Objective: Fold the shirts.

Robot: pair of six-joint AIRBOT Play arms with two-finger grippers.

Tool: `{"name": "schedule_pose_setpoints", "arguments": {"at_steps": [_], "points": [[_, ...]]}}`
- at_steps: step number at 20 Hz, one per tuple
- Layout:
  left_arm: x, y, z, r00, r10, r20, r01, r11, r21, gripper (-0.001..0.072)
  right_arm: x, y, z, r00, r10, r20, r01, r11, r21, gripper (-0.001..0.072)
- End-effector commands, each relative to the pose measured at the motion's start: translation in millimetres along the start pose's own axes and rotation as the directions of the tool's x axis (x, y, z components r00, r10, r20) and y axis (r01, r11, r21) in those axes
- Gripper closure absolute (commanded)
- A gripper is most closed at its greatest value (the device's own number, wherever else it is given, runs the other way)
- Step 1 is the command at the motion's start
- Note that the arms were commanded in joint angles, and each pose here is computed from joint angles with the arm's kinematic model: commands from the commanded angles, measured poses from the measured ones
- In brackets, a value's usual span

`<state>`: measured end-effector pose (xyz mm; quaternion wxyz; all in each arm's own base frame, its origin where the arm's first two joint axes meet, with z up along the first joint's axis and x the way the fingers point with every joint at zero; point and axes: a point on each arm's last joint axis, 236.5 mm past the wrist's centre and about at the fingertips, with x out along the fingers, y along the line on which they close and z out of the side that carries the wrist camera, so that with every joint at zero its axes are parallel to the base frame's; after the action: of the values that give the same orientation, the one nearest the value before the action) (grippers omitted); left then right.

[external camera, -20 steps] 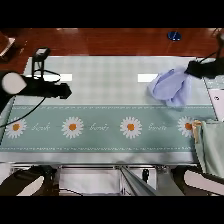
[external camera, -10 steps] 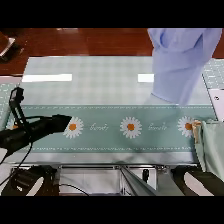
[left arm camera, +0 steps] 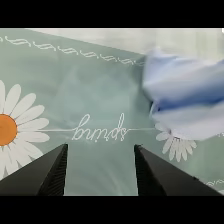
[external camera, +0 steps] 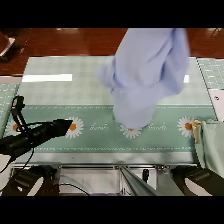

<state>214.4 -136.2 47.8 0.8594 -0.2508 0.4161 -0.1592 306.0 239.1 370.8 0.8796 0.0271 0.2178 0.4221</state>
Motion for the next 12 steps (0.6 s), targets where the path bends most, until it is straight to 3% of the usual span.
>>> {"name": "schedule_pose_setpoints", "arguments": {"at_steps": [1, 6, 9, 10, 11, 12], "points": [[0, 1, -1, 1.0, 0.004, 0.001, -0.004, 1.0, 0.003, 0.0198, 79, 24, -86, 0.968, 0.122, -0.218, -0.099, 0.988, 0.115, 0.0689], [0, 1, -1, 1.0, 0.004, 0.0, -0.004, 1.0, 0.002, 0.0198, 204, 47, -222, 0.862, 0.216, -0.459, -0.092, 0.956, 0.277, 0.0689], [0, 2, -2, 1.0, 0.005, -0.004, -0.005, 1.0, 0.001, 0.0198, 246, 50, -259, 0.829, 0.295, -0.475, -0.072, 0.898, 0.433, 0.0685], [1, 2, -3, 1.0, 0.006, -0.006, -0.006, 1.0, 0.0, 0.0198, 252, 51, -262, 0.827, 0.314, -0.466, -0.069, 0.88, 0.471, 0.0557], [2, 3, -4, 1.0, 0.008, -0.01, -0.008, 1.0, -0.001, 0.0198, 252, 44, -260, 0.831, 0.317, -0.457, -0.067, 0.873, 0.483, 0.0315], [2, 4, -6, 1.0, 0.011, -0.017, -0.011, 1.0, -0.002, 0.0198, 248, 32, -252, 0.837, 0.313, -0.449, -0.064, 0.871, 0.487, 0.03]]}}
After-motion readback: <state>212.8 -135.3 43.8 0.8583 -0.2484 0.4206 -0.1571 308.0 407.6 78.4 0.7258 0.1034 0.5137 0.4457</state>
